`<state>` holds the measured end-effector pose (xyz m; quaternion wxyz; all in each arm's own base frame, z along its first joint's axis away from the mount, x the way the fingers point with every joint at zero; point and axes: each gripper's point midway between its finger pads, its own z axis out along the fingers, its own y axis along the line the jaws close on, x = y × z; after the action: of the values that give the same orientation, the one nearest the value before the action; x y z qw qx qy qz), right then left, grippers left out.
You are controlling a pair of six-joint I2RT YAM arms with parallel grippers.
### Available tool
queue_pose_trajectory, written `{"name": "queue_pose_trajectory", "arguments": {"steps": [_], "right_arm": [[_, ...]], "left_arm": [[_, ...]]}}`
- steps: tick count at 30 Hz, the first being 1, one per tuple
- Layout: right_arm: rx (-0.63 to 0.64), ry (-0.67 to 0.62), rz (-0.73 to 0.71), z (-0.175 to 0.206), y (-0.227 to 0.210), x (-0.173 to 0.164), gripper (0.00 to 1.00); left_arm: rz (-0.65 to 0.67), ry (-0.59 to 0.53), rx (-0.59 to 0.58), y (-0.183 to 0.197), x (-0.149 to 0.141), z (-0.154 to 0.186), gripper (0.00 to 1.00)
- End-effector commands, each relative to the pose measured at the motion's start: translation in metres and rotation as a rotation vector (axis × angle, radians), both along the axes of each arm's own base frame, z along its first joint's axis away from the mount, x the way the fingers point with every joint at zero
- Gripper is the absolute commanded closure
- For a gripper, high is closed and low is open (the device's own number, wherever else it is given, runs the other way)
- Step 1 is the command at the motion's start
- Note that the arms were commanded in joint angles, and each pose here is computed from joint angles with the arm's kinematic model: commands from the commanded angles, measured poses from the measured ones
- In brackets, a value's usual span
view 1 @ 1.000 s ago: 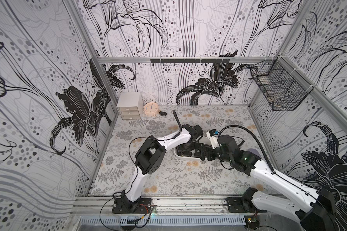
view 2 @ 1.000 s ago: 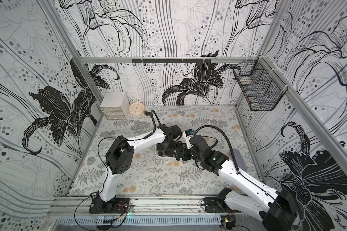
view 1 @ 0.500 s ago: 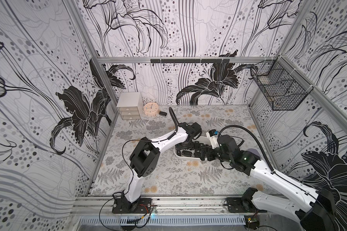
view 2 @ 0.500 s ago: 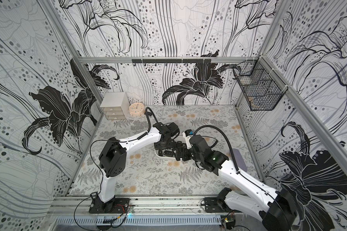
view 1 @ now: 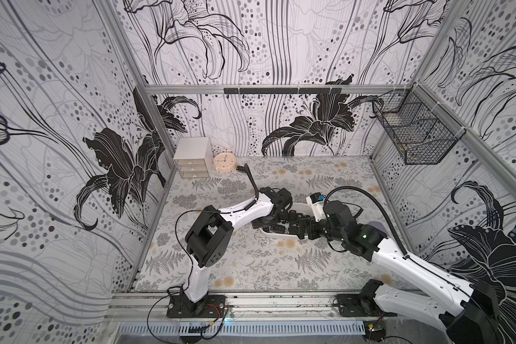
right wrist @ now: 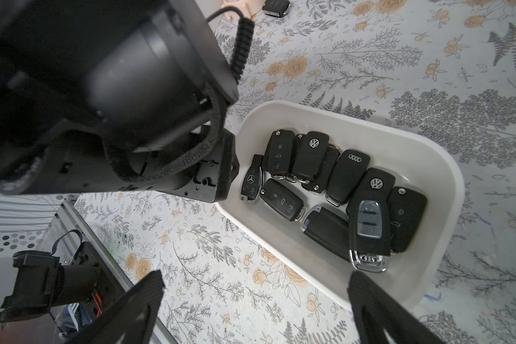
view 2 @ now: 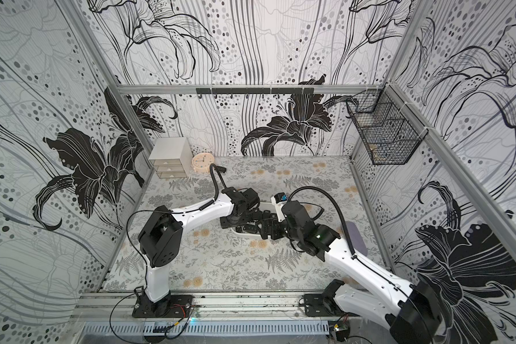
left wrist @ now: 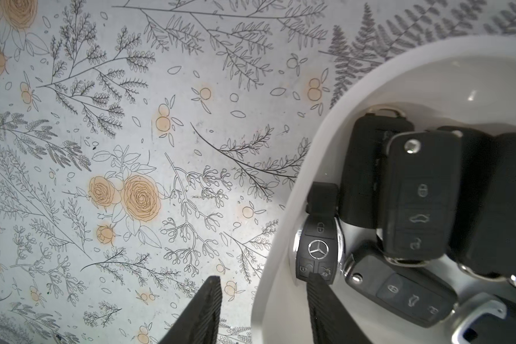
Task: Place the car key into the storage box
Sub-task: Move the storage box to the center of the board.
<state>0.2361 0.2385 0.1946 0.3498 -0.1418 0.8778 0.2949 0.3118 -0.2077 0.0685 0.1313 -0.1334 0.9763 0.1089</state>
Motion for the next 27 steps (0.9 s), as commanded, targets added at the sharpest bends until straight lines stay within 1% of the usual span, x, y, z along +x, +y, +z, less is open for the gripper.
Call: {"name": "queue_pose_trajectory", "arguments": {"steps": [1, 4, 6, 16, 23, 27], "right_arm": [[0.006, -0.023, 0.012, 0.009, 0.005, 0.004, 0.00], [0.007, -0.017, 0.015, 0.010, 0.012, 0.010, 0.00], [0.004, -0.014, 0.017, 0.010, 0.017, 0.016, 0.00], [-0.022, -0.013, 0.023, 0.013, 0.052, 0.055, 0.00], [-0.020, 0.010, -0.002, 0.010, 0.080, 0.088, 0.00], [-0.027, 0.023, -0.023, 0.004, 0.094, 0.106, 0.00]], "left_arm": [[0.028, -0.028, 0.001, 0.008, 0.000, 0.002, 0.56], [0.049, -0.025, 0.013, 0.021, -0.007, 0.001, 0.63], [0.063, -0.024, 0.016, 0.030, -0.012, 0.000, 0.65], [0.124, -0.026, 0.007, 0.077, -0.040, 0.001, 0.66], [0.180, -0.011, -0.009, 0.122, -0.059, 0.002, 0.66], [0.230, -0.007, -0.038, 0.146, -0.070, 0.004, 0.66]]}}
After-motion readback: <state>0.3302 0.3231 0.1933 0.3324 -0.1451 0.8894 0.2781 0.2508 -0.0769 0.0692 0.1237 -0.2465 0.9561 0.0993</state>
